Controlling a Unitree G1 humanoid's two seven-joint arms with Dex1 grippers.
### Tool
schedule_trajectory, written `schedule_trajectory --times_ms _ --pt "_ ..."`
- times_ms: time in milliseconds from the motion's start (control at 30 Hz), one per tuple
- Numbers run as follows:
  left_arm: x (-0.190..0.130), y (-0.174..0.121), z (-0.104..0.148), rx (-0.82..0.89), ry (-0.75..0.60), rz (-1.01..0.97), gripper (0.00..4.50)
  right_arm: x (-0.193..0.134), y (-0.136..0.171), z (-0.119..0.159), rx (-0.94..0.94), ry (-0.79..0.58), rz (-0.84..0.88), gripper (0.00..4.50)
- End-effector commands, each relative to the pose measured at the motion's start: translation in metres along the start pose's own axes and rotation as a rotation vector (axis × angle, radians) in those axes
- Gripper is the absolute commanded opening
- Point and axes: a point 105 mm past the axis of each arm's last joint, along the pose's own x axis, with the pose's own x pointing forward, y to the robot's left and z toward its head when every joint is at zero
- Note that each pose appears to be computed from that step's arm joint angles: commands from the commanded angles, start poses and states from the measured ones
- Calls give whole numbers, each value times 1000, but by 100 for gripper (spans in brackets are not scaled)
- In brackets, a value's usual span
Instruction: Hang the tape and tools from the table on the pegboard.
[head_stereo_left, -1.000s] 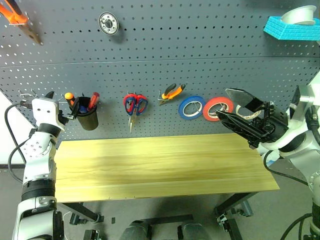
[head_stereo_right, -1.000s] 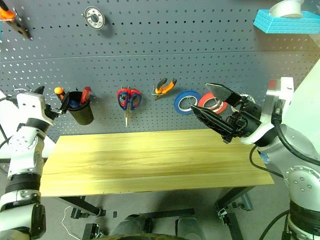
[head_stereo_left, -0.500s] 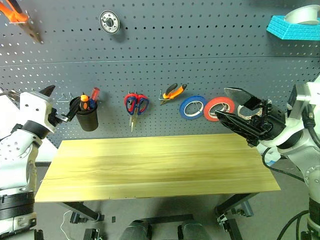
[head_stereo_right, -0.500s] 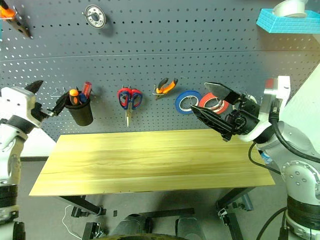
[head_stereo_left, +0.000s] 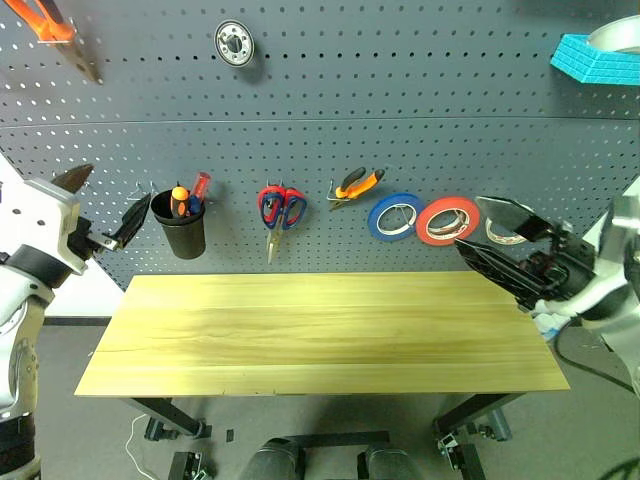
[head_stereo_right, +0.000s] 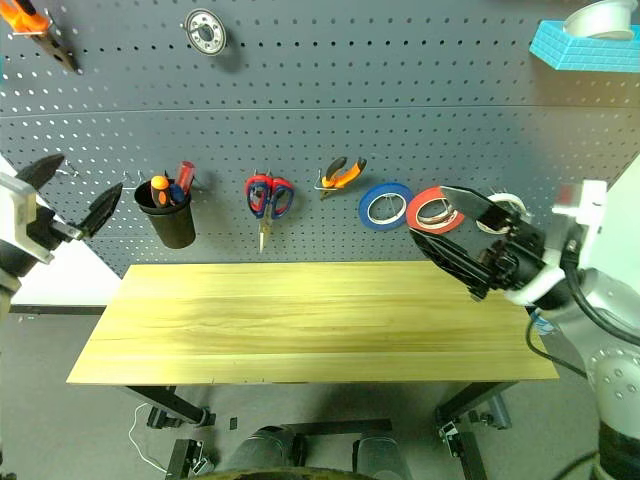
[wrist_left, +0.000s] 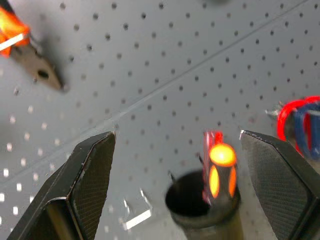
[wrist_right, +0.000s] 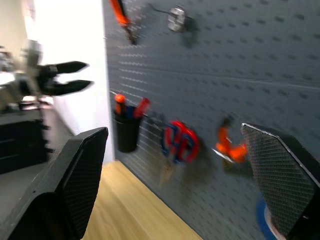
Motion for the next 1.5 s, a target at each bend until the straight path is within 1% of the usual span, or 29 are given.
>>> schedule_trajectory --times_ms 33,100,233,333,433,533,767,967,1067,1500 --pt "0 -11 -3 -56 -16 -18 416 -8 1 -4 -25 -18 -54 450" --pt "2 -19 -15 -104 -4 -37 416 -9 -3 -20 -34 23 -91 450" --pt "-5 -43 -53 -201 81 -92 416 -10 -9 -41 -6 34 -167 450" --pt "-13 -53 -79 -297 143 -65 416 -16 -9 -74 -1 133 -226 450" --pt "-27 -65 -105 -339 219 -65 416 -23 -2 -93 32 173 -238 450" --pt "-45 -79 -126 -393 285 -70 416 -31 3 -104 71 179 -258 450" --pt "-63 -97 -154 -465 371 -79 416 -41 11 -119 135 188 -273 450" --pt "-81 -124 -166 -569 403 -155 416 -55 14 -135 175 204 -326 450" --pt "-85 -133 -171 -599 416 -175 416 -61 18 -143 198 202 -352 450" --pt "-96 -150 -171 -760 401 -302 416 -72 42 -159 318 212 -305 450"
